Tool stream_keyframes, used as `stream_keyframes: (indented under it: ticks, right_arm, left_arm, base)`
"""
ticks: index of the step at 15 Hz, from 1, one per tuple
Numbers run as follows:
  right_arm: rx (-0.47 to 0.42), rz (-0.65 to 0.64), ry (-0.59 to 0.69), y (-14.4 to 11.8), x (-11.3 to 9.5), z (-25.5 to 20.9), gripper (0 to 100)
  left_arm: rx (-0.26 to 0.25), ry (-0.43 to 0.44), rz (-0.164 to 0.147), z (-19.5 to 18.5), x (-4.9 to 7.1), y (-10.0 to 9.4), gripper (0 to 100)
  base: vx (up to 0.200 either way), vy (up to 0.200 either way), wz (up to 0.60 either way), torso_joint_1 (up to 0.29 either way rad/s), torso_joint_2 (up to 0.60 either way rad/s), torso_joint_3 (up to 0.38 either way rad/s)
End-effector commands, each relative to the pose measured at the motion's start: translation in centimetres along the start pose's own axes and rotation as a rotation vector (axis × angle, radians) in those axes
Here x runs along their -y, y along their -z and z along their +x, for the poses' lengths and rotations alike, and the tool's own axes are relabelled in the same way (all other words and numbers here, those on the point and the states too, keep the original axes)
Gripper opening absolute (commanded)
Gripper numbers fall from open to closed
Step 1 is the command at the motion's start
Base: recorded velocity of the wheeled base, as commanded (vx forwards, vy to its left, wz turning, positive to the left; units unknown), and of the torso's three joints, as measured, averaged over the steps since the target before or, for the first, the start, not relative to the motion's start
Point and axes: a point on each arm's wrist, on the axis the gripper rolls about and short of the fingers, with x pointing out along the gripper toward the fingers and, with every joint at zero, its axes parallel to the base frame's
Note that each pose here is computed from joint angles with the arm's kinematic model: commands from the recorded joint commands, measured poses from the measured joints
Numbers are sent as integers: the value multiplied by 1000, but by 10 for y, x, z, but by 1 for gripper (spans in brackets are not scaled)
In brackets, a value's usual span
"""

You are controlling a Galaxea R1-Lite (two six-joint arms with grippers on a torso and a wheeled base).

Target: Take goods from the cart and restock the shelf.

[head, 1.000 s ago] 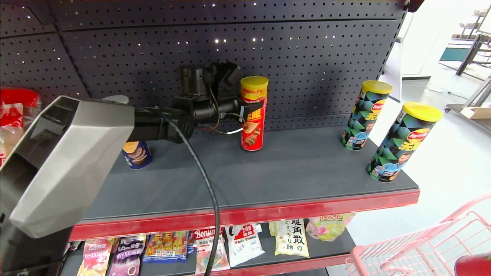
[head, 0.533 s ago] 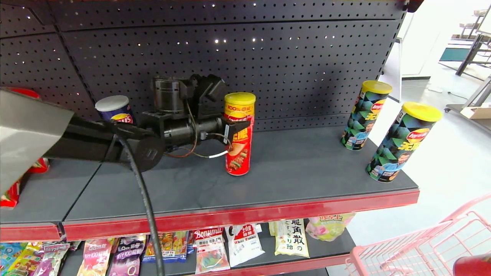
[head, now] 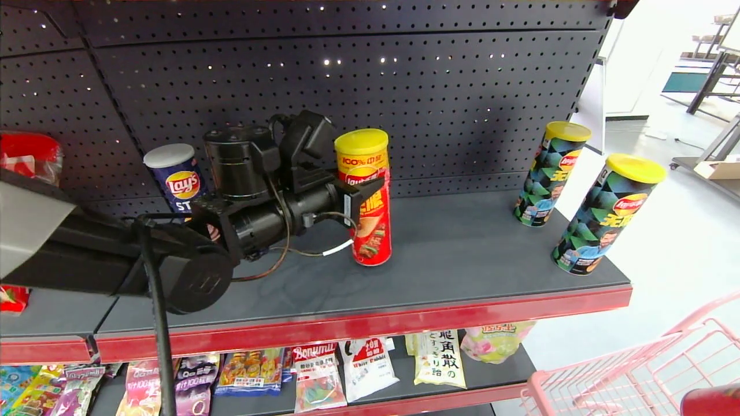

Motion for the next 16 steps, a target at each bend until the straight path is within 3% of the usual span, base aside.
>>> stream_keyframes:
  ticks: [1,9,12,16]
  right_arm:
    - [1,1,0,0,0,0,0]
    - [1,2,2,0,0,0,0]
    - [1,1,2,0,0,0,0]
    - [11,4,4,0,0,-2,0]
  left_arm:
    - [-18,9,-1,-2,3,12,0]
    - [-36,64,-4,-11,13,33,0]
    - [-12,86,25,-6,21,37,0]
    - [-23,96,25,-4,24,42,0]
  base:
    - [0,0,0,0,0,0]
    - [0,0,0,0,0,0]
    - [0,0,0,0,0,0]
    - [0,0,0,0,0,0]
